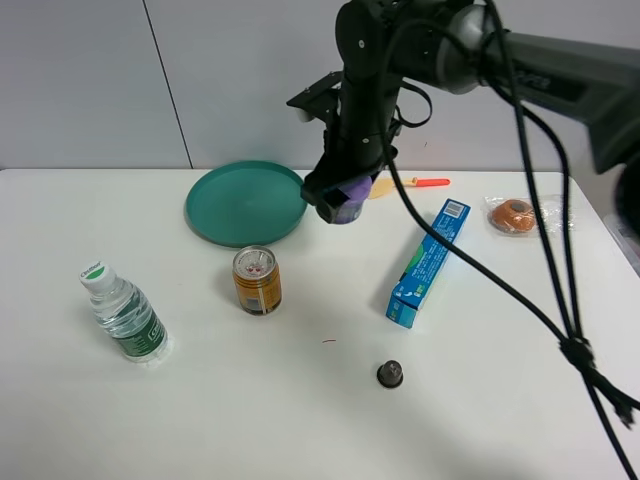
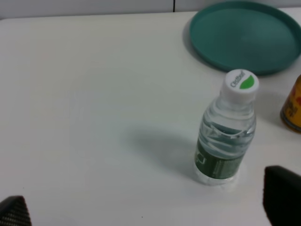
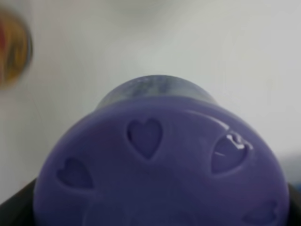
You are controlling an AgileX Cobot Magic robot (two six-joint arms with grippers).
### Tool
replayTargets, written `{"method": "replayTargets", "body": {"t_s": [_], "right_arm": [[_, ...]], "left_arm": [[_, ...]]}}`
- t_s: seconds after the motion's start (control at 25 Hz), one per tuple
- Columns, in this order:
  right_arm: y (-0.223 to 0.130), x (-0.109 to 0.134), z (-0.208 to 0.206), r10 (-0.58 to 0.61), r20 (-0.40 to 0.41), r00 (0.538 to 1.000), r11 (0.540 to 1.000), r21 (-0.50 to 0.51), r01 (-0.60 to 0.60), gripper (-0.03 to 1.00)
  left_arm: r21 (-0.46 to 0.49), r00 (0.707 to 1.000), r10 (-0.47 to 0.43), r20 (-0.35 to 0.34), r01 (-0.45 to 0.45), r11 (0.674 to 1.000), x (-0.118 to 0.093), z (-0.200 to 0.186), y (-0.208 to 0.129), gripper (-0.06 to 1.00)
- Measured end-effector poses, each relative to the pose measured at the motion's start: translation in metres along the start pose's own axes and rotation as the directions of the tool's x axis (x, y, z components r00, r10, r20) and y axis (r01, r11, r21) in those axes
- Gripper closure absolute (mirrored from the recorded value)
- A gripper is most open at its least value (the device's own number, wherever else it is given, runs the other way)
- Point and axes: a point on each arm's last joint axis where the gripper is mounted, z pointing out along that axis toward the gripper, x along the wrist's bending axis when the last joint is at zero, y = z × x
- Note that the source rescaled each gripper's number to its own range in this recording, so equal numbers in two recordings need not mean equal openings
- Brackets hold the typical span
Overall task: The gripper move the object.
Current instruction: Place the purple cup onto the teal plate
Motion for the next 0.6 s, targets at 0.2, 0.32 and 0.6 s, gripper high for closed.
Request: {"method": "replayTargets", "body": {"t_s": [0.2, 0.32, 0.6], "right_arm": [[0.043, -0.009, 0.03, 0.046, -0.004, 0.999, 0.993, -0.106, -0.046, 0.96], [0.056, -0.012, 0.047, 0.079, -0.006, 0.997, 0.987, -0.14, -0.079, 0.96], [0.058, -0.012, 0.084, 0.091, -0.013, 0.996, 0.99, -0.105, -0.092, 0.96]], "left_arm": [[0.0, 1.0, 0.0, 0.0, 0.0, 1.0, 0.0, 0.0, 0.0, -0.06], [0.0, 1.0, 0.0, 0.0, 0.0, 1.0, 0.0, 0.0, 0.0, -0.06], [0.0, 1.0, 0.0, 0.0, 0.0, 1.0, 0.0, 0.0, 0.0, -0.06]]}}
